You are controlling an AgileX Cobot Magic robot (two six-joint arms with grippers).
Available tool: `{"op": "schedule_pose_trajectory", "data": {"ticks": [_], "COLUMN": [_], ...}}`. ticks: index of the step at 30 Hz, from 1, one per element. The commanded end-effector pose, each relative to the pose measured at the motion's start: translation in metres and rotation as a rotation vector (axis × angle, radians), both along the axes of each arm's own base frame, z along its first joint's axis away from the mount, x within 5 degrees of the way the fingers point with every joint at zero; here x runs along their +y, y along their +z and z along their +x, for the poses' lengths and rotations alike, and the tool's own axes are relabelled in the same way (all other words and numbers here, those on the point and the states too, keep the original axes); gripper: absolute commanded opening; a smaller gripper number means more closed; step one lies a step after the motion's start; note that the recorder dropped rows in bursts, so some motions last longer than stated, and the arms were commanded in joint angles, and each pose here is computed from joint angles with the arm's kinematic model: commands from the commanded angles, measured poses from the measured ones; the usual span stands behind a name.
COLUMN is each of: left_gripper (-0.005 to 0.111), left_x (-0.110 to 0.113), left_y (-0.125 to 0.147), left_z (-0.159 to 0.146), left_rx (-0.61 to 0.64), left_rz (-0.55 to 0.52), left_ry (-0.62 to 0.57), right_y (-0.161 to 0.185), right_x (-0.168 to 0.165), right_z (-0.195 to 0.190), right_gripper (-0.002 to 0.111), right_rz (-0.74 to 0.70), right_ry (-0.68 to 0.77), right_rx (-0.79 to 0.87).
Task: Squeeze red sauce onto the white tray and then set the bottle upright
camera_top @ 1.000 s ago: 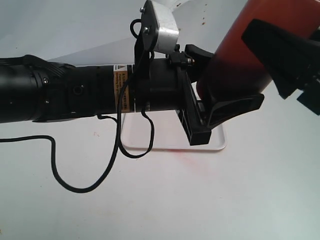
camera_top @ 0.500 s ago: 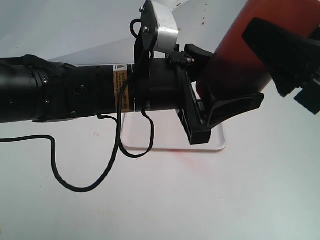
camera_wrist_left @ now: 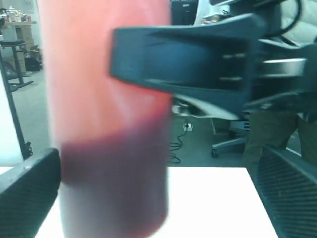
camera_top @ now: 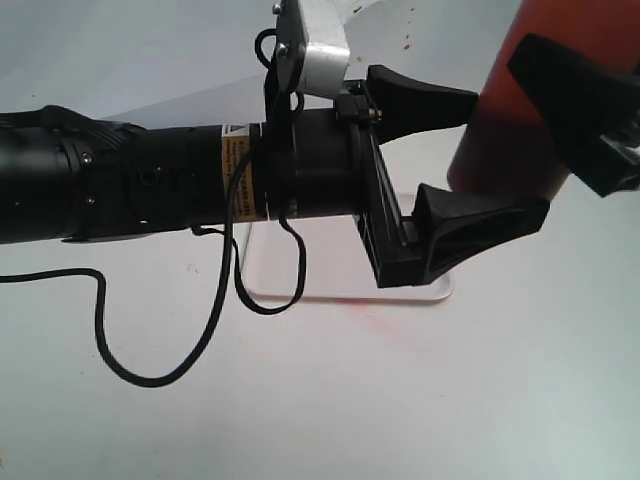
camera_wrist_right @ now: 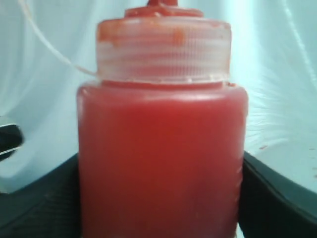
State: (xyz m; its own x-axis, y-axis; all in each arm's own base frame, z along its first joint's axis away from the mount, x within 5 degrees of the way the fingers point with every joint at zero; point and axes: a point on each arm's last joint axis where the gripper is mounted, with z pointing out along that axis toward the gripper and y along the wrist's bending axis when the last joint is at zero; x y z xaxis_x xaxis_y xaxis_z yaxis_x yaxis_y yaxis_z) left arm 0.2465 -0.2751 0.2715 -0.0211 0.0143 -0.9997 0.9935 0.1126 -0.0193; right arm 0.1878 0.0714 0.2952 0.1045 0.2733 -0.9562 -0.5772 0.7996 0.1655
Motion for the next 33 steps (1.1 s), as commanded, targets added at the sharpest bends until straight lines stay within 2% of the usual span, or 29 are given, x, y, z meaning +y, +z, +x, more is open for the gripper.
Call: {"op": "schedule_pose_trajectory", "data": {"ticks": [1, 8, 13, 17, 19, 21, 29, 33], "left_gripper": [0.105, 0.105, 0.105, 0.105, 0.105, 0.105, 0.105, 0.105], "left_x": [-0.001, -0.001, -0.001, 0.0, 0.002, 0.003, 0.005, 0.005], "left_y": [0.003, 0.002, 0.001, -0.005, -0.009, -0.012, -0.015, -0.015], "left_z": [-0.006, -0.006, -0.005, 0.002, 0.007, 0.011, 0.013, 0.013], "left_rx": [-0.033, -0.041, -0.04, -0.036, -0.033, -0.03, -0.028, -0.028], "left_rz": [0.005, 0.016, 0.026, 0.093, 0.143, 0.182, 0.212, 0.212], "left_ry": [-0.052, -0.056, -0.044, 0.03, 0.087, 0.13, 0.163, 0.163], "right_y": [-0.006, -0.047, -0.083, -0.12, -0.144, -0.159, -0.17, -0.177], "right_x": [-0.017, -0.013, -0.017, -0.016, -0.013, -0.009, -0.007, -0.013], "right_z": [0.014, 0.045, 0.068, 0.084, 0.102, 0.12, 0.163, 0.166], "right_gripper": [0.0, 0.0, 0.0, 0.0, 0.0, 0.0, 0.0, 0.0], "right_rz": [-0.036, -0.182, -0.237, -0.261, -0.35, -0.371, -0.414, -0.409], "right_ry": [-0.217, -0.259, -0.351, -0.382, -0.382, -0.38, -0.457, -0.518], "right_rx": [0.042, 0.12, 0.151, 0.124, 0.158, 0.173, 0.12, 0.197]}}
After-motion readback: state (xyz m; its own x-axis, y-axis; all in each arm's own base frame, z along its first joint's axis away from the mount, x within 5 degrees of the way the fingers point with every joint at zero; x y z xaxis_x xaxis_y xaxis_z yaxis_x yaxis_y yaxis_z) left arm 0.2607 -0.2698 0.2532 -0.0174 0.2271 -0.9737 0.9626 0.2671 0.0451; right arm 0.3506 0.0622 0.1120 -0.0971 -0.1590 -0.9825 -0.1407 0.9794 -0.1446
